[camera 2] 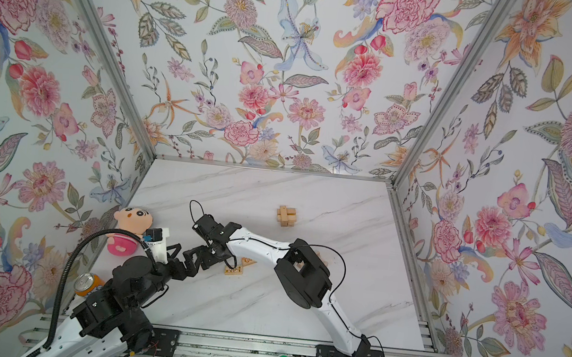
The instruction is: Build the wood block tower
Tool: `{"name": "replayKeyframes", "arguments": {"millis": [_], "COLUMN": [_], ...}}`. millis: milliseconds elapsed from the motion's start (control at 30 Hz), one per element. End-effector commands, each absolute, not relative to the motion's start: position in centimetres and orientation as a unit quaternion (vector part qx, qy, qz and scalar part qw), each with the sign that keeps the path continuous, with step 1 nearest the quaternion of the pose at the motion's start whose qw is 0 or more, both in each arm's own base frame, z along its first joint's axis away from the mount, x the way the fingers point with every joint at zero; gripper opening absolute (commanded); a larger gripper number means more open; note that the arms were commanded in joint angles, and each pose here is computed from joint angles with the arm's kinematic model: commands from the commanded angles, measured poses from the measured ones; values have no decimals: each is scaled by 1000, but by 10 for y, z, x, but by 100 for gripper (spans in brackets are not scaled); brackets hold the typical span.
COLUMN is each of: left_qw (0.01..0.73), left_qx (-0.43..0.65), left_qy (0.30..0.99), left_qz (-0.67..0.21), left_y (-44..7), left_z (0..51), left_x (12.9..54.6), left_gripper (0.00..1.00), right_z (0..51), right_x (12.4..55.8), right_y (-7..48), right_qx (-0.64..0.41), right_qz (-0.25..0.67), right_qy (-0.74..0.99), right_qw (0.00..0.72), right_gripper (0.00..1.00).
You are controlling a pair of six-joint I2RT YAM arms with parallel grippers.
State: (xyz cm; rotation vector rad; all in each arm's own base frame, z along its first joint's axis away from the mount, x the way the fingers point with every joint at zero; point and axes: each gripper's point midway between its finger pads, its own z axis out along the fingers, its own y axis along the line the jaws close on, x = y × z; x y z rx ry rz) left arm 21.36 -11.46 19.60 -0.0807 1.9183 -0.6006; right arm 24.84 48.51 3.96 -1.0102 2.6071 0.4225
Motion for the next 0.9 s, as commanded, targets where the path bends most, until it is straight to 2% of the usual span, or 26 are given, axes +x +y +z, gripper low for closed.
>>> {"name": "replayKeyframes", "arguments": {"millis": [0, 500, 867], "left_qw": [530, 532, 532], "left_qx": [-44, -44, -45], "left_qy": [813, 811, 811], "left_qz": [-238, -240, -238], "left_y": [-108, -108, -107], "left_z": [185, 185, 184], "left_x": [214, 213, 213], "left_gripper": [99, 99, 99], "right_z": [33, 24, 18], "right_x": [245, 244, 240], "right_y": [486, 485, 488], "right_qx": [-352, -349, -354], "right_qz": [132, 113, 112], "right_qy": [914, 918, 917], "right_qw": [151, 148, 143], "right_gripper": [81, 81, 85]}}
